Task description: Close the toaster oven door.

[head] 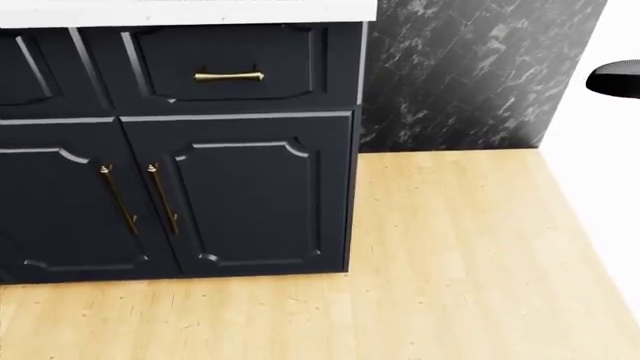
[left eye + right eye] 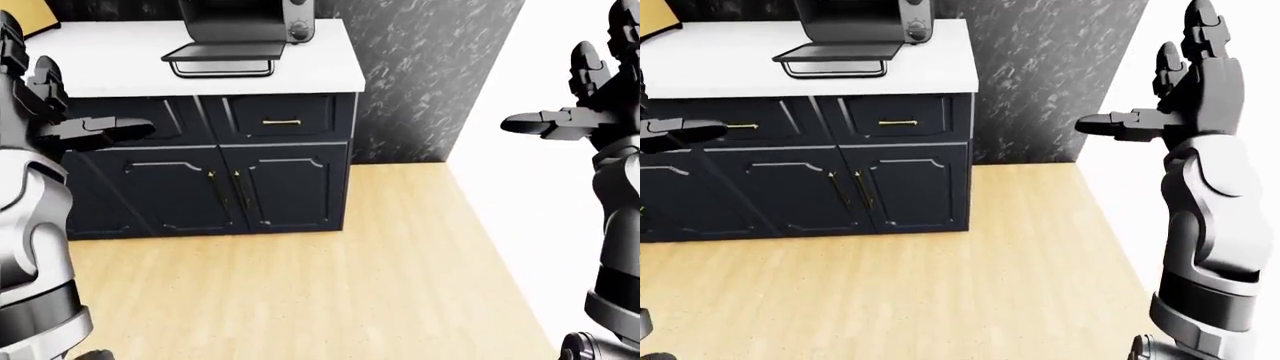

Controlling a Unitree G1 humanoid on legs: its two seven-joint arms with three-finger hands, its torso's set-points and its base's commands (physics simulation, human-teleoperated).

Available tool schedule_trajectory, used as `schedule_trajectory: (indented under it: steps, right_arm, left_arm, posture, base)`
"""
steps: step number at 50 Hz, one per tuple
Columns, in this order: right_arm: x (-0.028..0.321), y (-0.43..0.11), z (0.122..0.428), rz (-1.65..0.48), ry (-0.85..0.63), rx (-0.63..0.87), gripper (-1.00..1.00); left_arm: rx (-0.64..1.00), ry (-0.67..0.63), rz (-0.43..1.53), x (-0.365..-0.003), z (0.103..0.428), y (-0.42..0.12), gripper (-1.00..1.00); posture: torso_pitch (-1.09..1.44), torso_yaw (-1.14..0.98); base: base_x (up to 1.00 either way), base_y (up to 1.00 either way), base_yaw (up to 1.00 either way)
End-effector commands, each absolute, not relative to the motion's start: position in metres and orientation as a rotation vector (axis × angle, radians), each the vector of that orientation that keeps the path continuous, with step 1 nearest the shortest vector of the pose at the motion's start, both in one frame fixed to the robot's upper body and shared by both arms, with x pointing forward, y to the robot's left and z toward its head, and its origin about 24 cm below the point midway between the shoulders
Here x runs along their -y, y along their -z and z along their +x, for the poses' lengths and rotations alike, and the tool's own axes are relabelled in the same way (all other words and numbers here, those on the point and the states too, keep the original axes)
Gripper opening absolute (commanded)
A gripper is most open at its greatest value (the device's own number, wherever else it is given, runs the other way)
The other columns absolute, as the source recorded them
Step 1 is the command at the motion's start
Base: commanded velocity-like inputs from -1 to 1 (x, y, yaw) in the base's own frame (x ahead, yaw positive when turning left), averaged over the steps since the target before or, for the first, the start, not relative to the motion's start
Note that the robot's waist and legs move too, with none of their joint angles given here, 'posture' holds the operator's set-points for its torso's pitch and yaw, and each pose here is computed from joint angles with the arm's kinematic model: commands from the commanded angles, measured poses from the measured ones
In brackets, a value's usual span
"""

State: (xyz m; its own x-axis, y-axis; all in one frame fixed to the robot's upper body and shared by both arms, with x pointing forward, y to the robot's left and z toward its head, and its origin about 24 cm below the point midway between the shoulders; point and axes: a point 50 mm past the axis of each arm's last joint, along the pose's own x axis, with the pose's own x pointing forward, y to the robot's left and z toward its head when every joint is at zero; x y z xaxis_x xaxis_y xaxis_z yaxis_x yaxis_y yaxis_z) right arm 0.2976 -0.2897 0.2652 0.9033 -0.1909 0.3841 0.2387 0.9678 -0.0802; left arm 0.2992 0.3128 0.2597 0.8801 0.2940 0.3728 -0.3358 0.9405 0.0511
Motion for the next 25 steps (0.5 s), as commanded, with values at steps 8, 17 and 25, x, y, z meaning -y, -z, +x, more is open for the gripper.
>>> schedule_trajectory:
  steps: [8,17,25]
  right_arm:
    - [0.2899,-0.2904,0.2888,-0.160,0.225,0.492,1.00]
    - [0.2907,-0.2927,0.2886,-0.167,0.225,0.497,1.00]
    - [0.2904,-0.2929,0.2880,-0.165,0.221,0.498,1.00]
  left_arm:
    - [0.465,-0.340,0.147,-0.3143,0.2914,-0.2840,1.00]
    - [0.467,-0.342,0.157,-0.3151,0.2911,-0.2869,1.00]
    - [0.462,-0.341,0.153,-0.3164,0.2913,-0.2884,1.00]
  posture:
    - [0.00,0.00]
    - [0.00,0.00]
    - [0.00,0.00]
  base:
    - [0.00,0.04,0.00]
    - [0.00,0.09,0.00]
    - [0.00,0.17,0.00]
